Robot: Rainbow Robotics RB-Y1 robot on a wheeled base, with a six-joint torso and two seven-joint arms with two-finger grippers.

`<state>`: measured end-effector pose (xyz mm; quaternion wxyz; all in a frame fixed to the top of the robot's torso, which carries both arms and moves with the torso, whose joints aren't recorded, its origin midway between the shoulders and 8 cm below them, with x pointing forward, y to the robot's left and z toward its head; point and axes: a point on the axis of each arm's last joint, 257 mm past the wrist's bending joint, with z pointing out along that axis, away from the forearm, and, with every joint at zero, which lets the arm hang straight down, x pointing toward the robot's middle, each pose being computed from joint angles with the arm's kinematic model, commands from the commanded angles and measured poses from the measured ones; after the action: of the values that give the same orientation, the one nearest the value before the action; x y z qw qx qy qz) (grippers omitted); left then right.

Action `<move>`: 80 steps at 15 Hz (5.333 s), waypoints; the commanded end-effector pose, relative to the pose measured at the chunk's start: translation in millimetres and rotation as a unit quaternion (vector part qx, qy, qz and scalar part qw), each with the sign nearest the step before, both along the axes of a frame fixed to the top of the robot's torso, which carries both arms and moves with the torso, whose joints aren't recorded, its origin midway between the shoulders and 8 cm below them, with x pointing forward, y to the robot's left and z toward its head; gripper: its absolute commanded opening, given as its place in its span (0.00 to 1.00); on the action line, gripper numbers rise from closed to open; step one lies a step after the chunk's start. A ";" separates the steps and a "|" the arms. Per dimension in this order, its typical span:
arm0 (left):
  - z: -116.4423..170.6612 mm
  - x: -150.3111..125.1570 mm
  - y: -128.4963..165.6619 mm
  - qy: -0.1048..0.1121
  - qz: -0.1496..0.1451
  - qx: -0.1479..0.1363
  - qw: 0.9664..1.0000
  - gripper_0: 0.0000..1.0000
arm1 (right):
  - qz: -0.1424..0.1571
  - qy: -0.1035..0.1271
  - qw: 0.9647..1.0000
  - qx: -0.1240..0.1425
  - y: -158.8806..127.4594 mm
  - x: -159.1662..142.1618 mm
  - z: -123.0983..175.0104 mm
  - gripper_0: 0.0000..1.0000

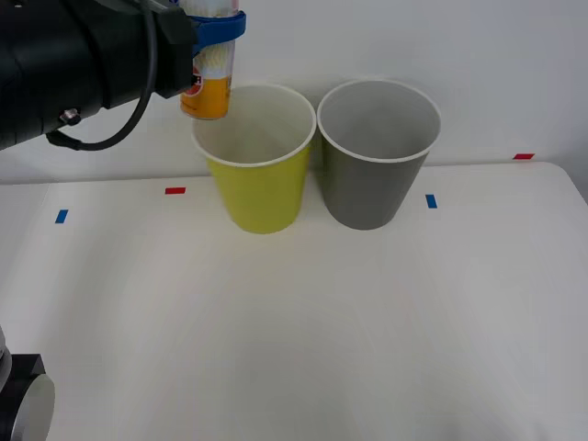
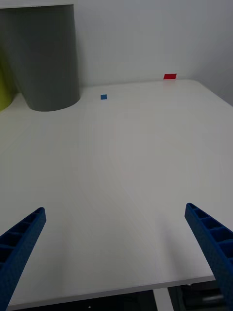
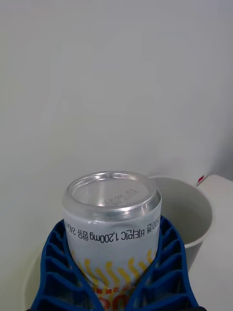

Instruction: Put cans in the gray bin and PET bottles in the light green bin.

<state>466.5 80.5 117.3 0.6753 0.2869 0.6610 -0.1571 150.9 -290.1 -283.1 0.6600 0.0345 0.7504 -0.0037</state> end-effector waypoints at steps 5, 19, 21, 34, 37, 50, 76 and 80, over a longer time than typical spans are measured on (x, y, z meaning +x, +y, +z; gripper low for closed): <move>20.0 64.0 -62.3 -0.005 -0.007 -0.021 1.000 0.00 | 0.000 0.000 1.000 0.000 0.0 0.0 0.0 1.00; 20.9 107.1 -188.6 -0.028 -0.060 -0.077 0.995 0.00 | 0.000 0.000 1.000 0.000 0.0 0.0 0.0 1.00; 15.0 109.0 -201.3 -0.028 -0.065 -0.087 0.994 0.00 | 0.000 0.000 1.000 0.000 0.0 0.0 0.0 1.00; -19.0 131.5 -229.2 -0.045 -0.062 -0.115 0.990 0.00 | 0.000 0.000 1.000 0.000 0.0 0.0 0.0 1.00; -25.0 137.5 -223.6 -0.053 -0.052 -0.098 0.992 0.00 | 0.000 0.000 1.000 0.000 0.0 0.0 0.0 1.00; -25.6 141.1 -219.5 -0.064 -0.042 -0.085 0.993 1.00 | 0.000 0.000 1.000 0.000 0.0 0.0 0.0 1.00; -91.5 -17.8 67.0 -0.062 0.104 -0.045 0.992 1.00 | 0.000 0.000 1.000 0.000 0.0 0.0 0.0 1.00; -119.4 -35.2 105.3 -0.065 0.132 -0.059 0.987 1.00 | 0.000 0.000 1.000 0.000 0.0 0.0 0.0 1.00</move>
<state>436.0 175.5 2.3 0.7444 0.1717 0.6387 -0.0919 150.9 -290.1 -283.0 0.6600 0.0345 0.7504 -0.0038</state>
